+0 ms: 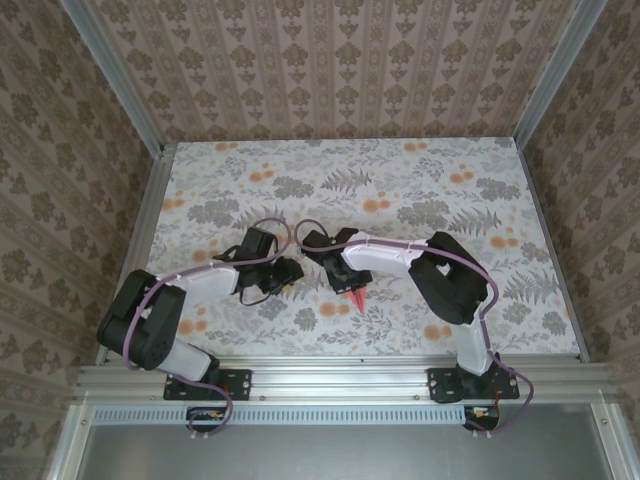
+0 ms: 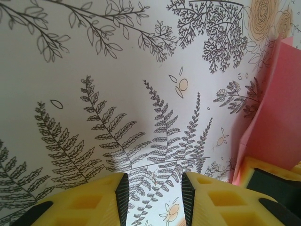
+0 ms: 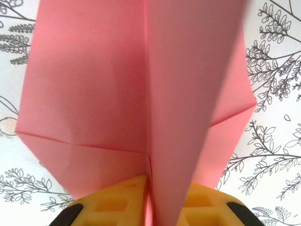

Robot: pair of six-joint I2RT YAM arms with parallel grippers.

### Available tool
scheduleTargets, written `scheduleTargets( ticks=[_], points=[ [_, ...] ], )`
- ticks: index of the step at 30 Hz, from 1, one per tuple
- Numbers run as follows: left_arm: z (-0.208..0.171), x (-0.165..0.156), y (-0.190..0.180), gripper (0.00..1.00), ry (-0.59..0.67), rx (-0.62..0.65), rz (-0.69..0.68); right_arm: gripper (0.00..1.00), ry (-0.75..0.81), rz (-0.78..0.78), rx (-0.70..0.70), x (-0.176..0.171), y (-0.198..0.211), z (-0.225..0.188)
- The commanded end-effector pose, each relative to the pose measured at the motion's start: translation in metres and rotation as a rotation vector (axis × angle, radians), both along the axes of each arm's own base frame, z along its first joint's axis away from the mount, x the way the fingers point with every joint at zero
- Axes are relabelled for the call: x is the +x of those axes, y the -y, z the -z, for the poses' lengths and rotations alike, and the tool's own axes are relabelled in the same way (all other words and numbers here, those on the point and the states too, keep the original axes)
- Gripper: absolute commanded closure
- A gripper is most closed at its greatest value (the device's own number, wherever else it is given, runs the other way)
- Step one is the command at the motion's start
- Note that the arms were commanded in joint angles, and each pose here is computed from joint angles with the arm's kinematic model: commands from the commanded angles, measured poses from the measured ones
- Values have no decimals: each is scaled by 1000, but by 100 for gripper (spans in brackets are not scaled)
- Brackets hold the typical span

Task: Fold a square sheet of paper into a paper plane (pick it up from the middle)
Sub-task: Move the paper plane to the center of the table.

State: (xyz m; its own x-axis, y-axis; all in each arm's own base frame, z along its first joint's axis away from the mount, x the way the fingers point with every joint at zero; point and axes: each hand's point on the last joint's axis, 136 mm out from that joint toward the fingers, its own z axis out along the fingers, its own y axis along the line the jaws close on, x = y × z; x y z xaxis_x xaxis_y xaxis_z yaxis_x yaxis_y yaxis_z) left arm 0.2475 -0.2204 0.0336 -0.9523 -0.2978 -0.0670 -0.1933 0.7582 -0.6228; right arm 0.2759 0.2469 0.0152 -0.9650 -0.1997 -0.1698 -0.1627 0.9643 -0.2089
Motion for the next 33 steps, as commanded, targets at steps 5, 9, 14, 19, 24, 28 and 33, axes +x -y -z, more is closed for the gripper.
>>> scheduleTargets(
  ticks=[5, 9, 14, 19, 24, 28, 33],
  points=[
    [-3, 1, -12, 62, 15, 22, -21, 90, 3, 24, -16, 2, 5, 2],
    [-7, 3, -21, 61, 25, 32, -39, 94, 96, 42, 11, 27, 9, -29],
    [-15, 5, -30, 60, 46, 53, -50, 95, 152, 91, 83, 70, 19, -49],
    [-22, 12, -47, 59, 57, 70, -94, 95, 131, 123, 65, 103, 32, -34],
    [-24, 13, -50, 58, 58, 73, -98, 94, 126, 137, 55, 122, 35, -23],
    [-25, 13, -50, 57, 57, 72, -97, 91, 113, 151, 44, 129, 37, -11],
    [-25, 12, -52, 56, 59, 76, -96, 84, 87, 150, 35, 129, 36, 2]
  ],
)
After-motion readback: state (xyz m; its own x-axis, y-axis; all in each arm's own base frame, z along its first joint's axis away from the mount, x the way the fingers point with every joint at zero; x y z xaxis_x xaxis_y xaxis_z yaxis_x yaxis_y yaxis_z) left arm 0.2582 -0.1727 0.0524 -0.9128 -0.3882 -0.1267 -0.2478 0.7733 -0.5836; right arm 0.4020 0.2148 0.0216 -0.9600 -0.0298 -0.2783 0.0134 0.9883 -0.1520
